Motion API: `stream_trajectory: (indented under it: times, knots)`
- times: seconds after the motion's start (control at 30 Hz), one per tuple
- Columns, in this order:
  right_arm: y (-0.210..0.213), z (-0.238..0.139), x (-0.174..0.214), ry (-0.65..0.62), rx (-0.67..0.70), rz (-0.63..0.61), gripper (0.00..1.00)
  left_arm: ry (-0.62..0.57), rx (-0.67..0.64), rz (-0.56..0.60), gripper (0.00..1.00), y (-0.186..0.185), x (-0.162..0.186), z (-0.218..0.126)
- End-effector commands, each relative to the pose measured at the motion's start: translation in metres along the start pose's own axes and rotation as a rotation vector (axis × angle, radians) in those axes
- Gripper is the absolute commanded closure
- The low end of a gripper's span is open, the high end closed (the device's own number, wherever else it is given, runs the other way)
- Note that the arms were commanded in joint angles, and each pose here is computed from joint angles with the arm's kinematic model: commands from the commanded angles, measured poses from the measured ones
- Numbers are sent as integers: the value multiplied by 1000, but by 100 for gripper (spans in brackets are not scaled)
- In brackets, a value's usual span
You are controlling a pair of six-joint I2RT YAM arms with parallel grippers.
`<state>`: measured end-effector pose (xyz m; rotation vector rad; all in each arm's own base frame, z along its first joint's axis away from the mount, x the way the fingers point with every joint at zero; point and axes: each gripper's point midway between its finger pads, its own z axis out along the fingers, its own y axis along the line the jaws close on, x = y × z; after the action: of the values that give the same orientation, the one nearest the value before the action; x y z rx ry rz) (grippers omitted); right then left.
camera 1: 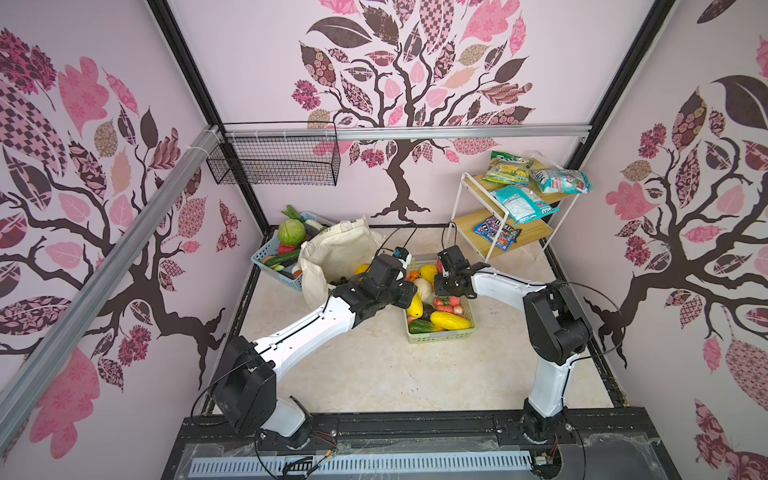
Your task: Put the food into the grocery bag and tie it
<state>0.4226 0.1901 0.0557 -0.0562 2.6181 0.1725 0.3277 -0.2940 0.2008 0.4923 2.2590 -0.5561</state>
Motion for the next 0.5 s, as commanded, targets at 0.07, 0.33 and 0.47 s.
stream_trajectory:
  times: [0.07, 0.33, 0.47]
  knots:
    - [-1, 7, 3, 27, 53, -45, 76, -22, 13, 18, 54, -6, -14, -3]
    - [-2, 7, 5, 27, 60, -53, 82, -30, 13, 18, 54, -6, -15, -5]
    - [-1, 7, 4, 24, 58, -51, 87, -29, 10, 16, 54, -5, -15, -6]
